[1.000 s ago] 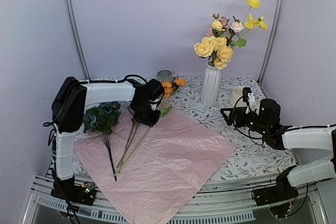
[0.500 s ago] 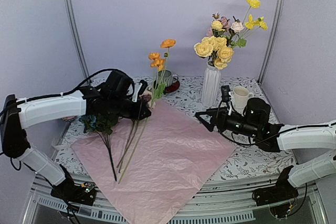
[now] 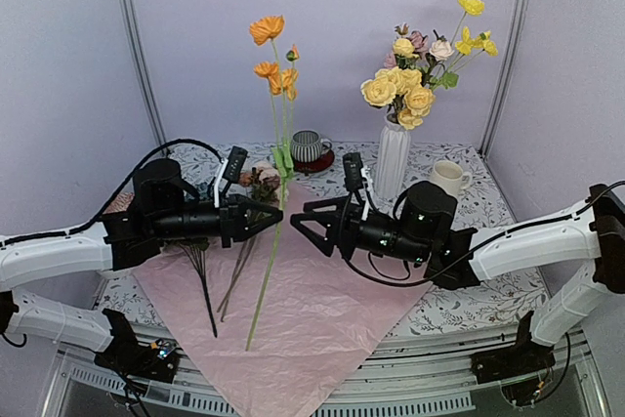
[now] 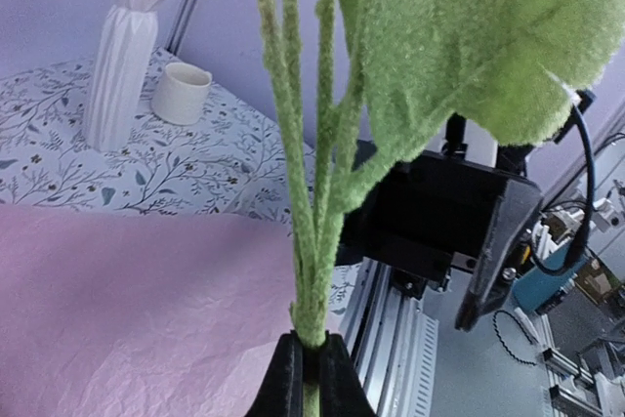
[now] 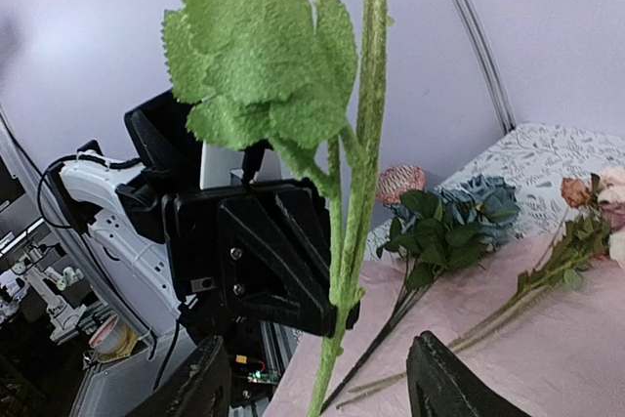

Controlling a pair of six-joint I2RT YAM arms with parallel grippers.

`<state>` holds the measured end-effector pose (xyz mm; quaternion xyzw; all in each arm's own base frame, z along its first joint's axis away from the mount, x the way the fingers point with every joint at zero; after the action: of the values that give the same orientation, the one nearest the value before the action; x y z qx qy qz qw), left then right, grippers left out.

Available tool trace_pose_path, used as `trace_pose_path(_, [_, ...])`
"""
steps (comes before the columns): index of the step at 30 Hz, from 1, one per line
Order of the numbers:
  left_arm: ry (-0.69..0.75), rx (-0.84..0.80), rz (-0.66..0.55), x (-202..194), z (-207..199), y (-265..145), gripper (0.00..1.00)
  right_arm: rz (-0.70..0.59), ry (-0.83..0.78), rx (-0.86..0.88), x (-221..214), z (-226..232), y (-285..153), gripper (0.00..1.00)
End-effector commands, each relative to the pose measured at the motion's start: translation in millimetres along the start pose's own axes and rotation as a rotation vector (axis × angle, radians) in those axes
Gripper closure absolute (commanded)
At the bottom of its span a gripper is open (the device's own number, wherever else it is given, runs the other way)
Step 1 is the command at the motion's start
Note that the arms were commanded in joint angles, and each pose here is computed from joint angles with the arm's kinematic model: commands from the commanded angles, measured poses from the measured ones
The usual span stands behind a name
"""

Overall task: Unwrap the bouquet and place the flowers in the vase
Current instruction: Pass from the left arm to the right

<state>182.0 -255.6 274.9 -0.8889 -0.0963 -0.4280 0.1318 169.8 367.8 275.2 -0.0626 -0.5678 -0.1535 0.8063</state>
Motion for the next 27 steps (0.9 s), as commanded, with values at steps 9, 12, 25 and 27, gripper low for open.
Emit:
trace_pose_path(9, [0.11, -0.204, -0.03, 3, -36, -8, 1.0, -0.098, -0.107, 0.1, 28, 27, 24, 0.5])
trace_pose_path(12, [0.119, -0.217, -0.018, 1, -39, -7, 1.0, -0.095, -0.11, 0.093, 29, 28, 28, 0.52])
trace_pose_path(25, [0.127, -0.18, -0.039, -1, -40, -13, 0.26, -0.136, -0.127, -0.013, 47, 25, 4, 0.97])
trace_pose_path(27, [0.131, -0.158, -0.059, -1, -39, -17, 0.03, -0.149, -0.16, -0.069, 55, 24, -12, 0.97])
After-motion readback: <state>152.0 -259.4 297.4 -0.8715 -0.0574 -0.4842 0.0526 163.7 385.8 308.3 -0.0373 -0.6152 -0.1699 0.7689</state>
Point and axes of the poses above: each gripper's point midway between its finger pads, its own y axis out along the fingers, its own z axis along the line the jaws close on, x = y × z, the point moved 7 cm from there along -y, back along the fingers, and after that the axes turned 8 degrees about -y, right-handed, at the moved point
